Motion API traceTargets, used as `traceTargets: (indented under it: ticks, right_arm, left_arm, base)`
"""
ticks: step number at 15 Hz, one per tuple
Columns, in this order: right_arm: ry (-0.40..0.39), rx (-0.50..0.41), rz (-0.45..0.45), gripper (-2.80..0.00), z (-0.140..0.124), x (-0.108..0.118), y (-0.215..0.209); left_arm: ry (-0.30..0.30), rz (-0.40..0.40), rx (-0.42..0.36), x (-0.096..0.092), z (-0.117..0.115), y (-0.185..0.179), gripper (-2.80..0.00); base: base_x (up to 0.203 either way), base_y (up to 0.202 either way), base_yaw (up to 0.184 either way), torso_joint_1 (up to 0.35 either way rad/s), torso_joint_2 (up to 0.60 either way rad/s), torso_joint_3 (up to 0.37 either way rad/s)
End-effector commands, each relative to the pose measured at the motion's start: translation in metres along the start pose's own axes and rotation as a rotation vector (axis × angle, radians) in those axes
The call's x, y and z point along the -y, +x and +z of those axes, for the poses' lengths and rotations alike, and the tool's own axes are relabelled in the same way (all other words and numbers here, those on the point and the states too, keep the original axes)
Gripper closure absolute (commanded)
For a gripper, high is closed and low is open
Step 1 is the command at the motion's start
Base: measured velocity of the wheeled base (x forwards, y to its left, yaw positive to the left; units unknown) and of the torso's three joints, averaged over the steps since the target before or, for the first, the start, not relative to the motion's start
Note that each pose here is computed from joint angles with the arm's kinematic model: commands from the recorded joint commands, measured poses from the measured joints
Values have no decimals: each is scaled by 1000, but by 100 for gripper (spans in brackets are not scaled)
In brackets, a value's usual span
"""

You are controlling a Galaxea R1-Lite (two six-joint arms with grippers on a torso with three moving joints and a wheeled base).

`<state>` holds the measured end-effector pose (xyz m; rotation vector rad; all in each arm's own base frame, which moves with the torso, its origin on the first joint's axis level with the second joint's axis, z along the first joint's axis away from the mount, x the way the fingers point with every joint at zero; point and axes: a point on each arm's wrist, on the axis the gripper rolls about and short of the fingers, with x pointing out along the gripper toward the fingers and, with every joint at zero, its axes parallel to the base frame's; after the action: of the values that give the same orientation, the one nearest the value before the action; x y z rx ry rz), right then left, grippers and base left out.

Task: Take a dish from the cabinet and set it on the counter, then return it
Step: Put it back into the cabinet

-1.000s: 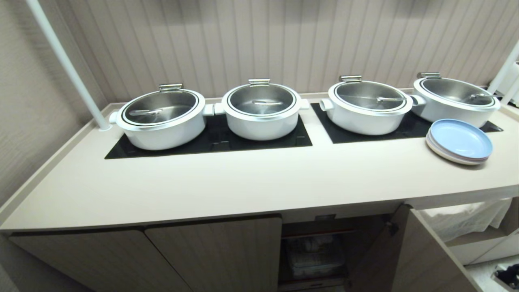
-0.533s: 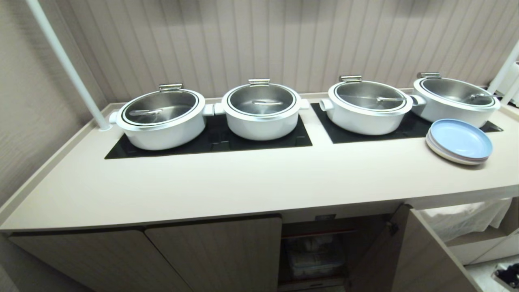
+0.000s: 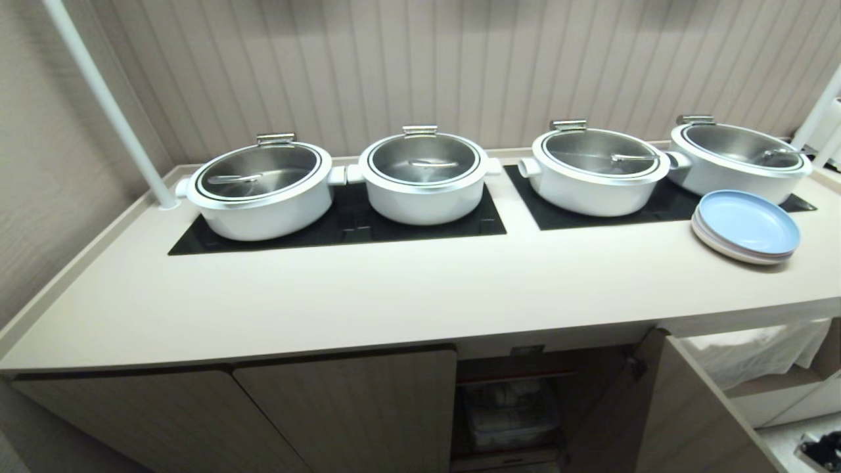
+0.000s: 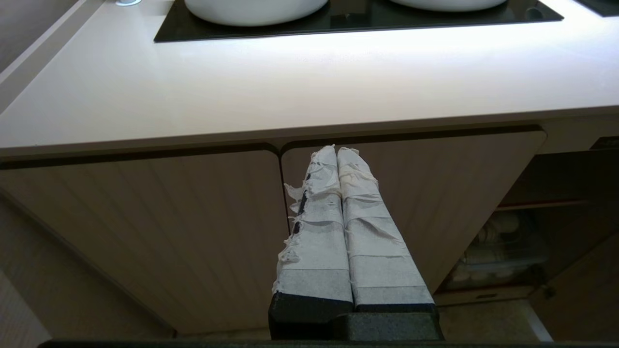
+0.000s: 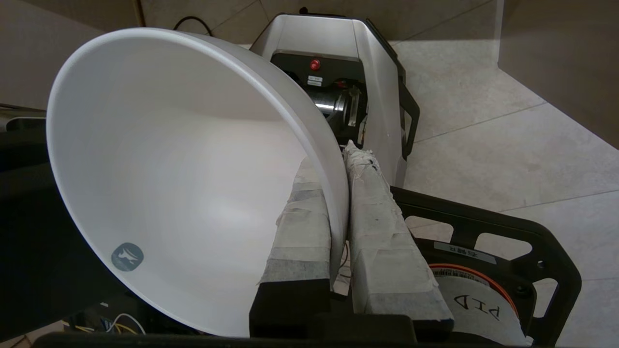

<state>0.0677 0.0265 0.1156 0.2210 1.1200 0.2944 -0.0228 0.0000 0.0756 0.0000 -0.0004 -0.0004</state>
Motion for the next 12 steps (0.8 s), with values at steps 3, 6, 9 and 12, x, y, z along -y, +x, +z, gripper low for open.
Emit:
traceTargets:
  ticks: [3,6,9,12]
  right_arm:
    - [6,2,3,0,0,-1,-1]
    - [4,4,3,0,0,-1,-1]
    - [4,10,2,0,1,-1,-2]
    - [5,11,-3,0,1,-1,-2]
  left_arm:
    - [0,0,1,0,0,0,0]
    - [0,0,0,0,0,0,0]
    - [0,-1,0,0,0,0,0]
    - [0,0,0,0,0,0,0]
  base:
    - [0,0,0,-67,132,66]
    - [0,0,0,-68,151,71]
    - [0,0,0,-66,161,83]
    - [0,0,0,-76,170,89]
